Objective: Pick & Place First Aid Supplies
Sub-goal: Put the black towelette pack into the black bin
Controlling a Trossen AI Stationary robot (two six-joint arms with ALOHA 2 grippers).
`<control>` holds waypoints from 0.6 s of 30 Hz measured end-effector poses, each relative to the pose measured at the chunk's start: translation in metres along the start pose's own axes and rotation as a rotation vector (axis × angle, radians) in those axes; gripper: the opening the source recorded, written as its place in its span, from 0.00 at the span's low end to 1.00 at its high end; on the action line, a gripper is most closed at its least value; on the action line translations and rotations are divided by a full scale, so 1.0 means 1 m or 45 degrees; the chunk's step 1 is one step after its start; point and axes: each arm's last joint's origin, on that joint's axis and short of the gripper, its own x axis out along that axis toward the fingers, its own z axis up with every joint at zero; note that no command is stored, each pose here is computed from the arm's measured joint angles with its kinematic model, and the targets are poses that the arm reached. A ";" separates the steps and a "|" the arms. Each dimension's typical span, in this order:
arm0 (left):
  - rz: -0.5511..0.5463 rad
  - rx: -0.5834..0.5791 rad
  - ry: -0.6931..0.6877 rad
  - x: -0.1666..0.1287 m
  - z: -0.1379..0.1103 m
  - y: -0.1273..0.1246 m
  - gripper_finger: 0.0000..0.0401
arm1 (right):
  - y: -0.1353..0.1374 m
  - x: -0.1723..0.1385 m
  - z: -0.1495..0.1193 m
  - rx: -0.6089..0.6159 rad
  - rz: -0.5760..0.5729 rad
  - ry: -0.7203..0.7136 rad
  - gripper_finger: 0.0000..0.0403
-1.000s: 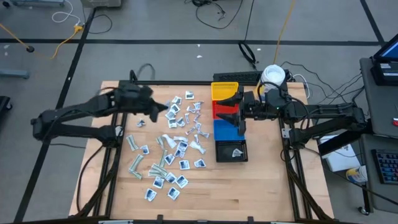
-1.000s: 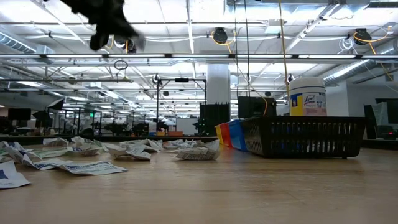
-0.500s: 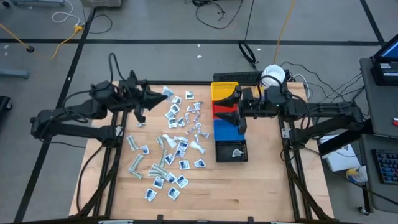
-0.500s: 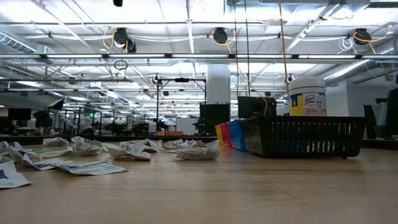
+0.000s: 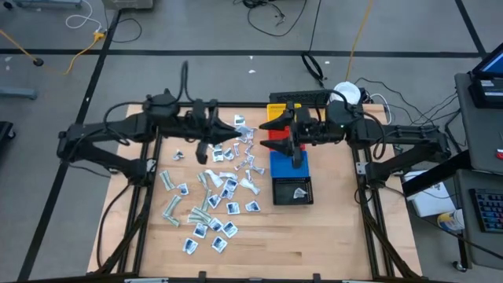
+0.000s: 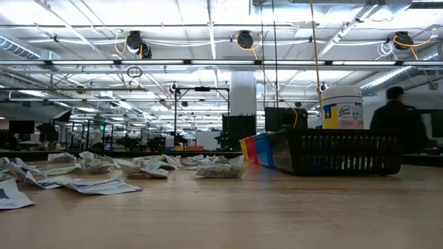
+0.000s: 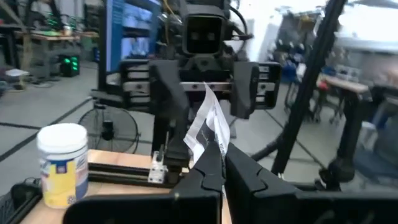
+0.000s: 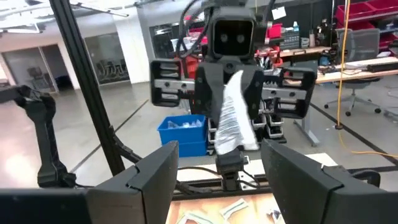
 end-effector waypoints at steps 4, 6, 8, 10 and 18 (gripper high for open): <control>-0.031 0.042 0.038 0.016 0.011 -0.002 0.00 | 0.001 -0.001 0.003 -0.004 0.024 -0.012 0.56; -0.048 0.058 0.035 0.022 0.015 -0.002 0.00 | 0.002 -0.001 0.003 -0.005 0.048 -0.009 0.56; -0.066 0.062 0.039 0.027 0.016 -0.001 0.00 | 0.003 0.000 0.003 -0.004 0.071 -0.005 0.56; -0.065 0.059 0.050 0.032 0.014 0.000 0.00 | 0.004 0.000 0.002 -0.007 0.077 -0.004 0.55; -0.060 0.043 0.073 0.035 0.010 0.002 0.00 | 0.012 0.000 0.001 -0.079 0.109 -0.005 0.29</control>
